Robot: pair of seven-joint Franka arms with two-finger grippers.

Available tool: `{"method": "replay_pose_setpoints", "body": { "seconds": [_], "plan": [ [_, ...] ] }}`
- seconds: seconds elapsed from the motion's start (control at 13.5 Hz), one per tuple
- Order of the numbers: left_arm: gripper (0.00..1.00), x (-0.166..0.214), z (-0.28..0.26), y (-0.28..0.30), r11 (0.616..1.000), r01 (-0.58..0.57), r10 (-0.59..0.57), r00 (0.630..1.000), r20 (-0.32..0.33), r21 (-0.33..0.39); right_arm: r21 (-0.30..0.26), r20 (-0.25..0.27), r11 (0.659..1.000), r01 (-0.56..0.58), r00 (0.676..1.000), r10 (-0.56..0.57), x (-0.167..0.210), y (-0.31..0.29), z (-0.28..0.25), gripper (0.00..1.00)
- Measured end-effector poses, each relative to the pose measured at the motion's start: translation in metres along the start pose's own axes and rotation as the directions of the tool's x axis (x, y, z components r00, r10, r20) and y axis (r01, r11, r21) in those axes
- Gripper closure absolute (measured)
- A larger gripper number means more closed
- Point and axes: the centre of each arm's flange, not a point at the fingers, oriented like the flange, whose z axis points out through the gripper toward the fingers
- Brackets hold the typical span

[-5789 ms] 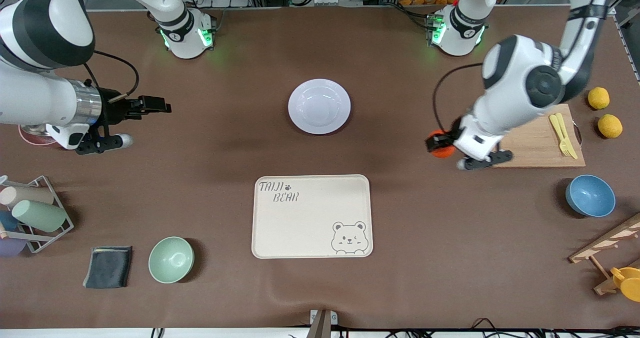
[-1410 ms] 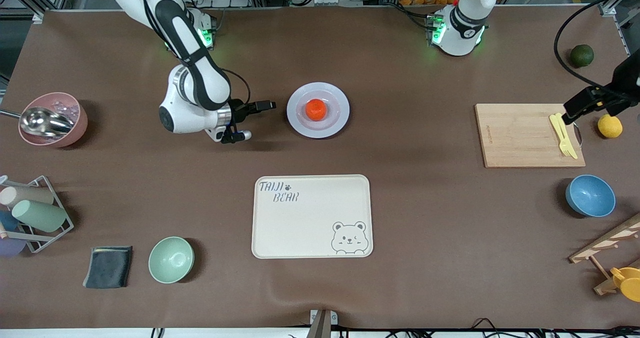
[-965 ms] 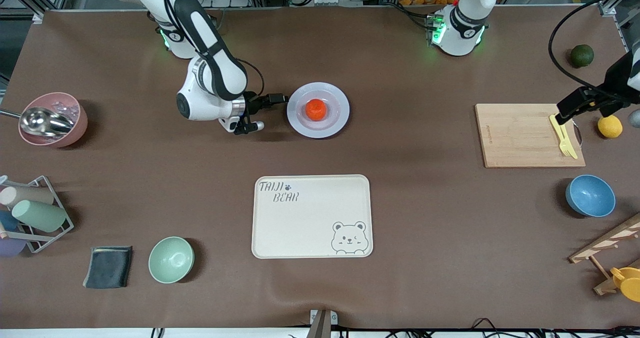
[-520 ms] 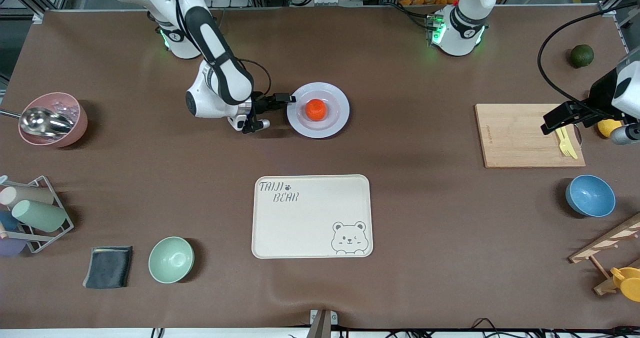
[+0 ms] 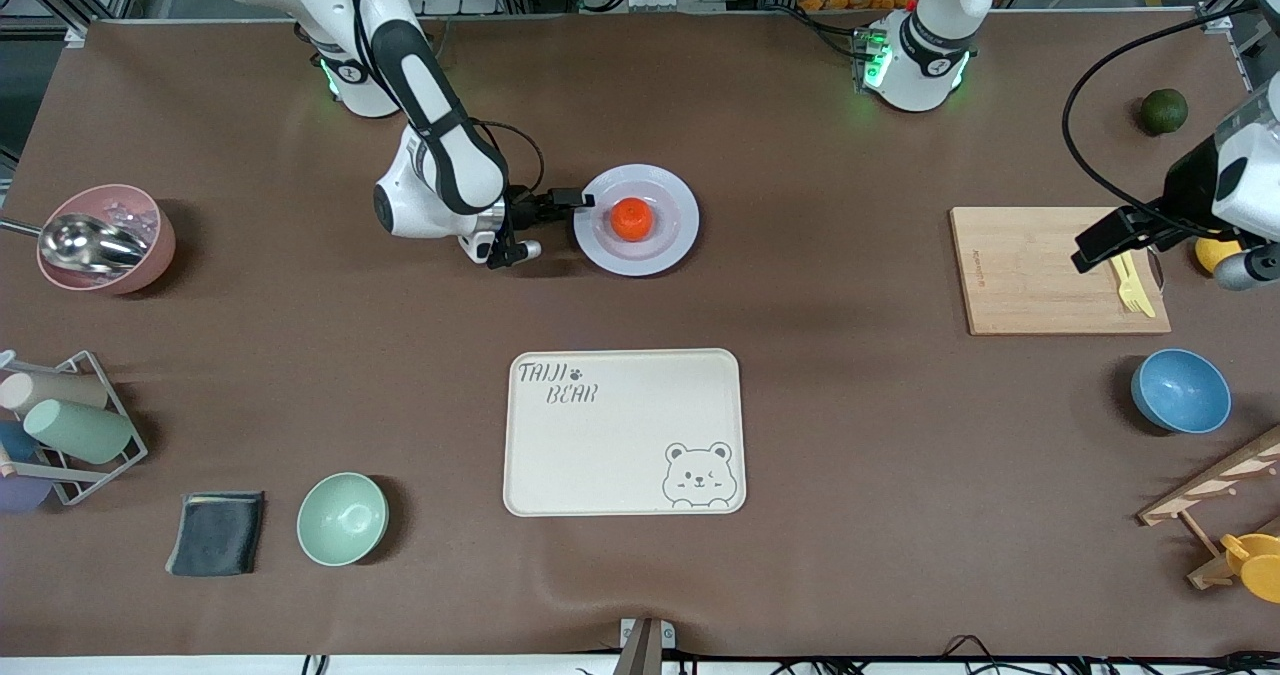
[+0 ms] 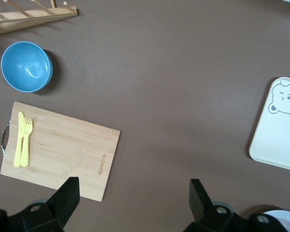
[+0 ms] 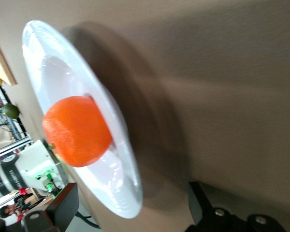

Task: Place orange and plate with both arms
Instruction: 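Bring the right gripper to the rim of the white plate, then close the right gripper on the plate rim and lift the plate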

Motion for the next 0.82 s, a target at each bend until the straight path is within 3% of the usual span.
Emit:
{"method": "replay_pose_setpoints", "body": {
  "seconds": [0.45, 0.82],
  "plan": [
    [0.00, -0.012, 0.001, 0.025, 1.000, 0.024, -0.024, 1.000, 0.011, 0.004, 0.066, -0.001, 0.998, -0.016, 1.000, 0.016, -0.003, -0.013, 0.009, 0.00],
    [0.00, -0.012, 0.001, 0.026, 1.000, 0.023, -0.024, 1.000, 0.012, 0.004, 0.066, 0.008, 0.998, -0.011, 1.000, 0.010, -0.009, -0.019, 0.020, 0.00]
  ]
}}
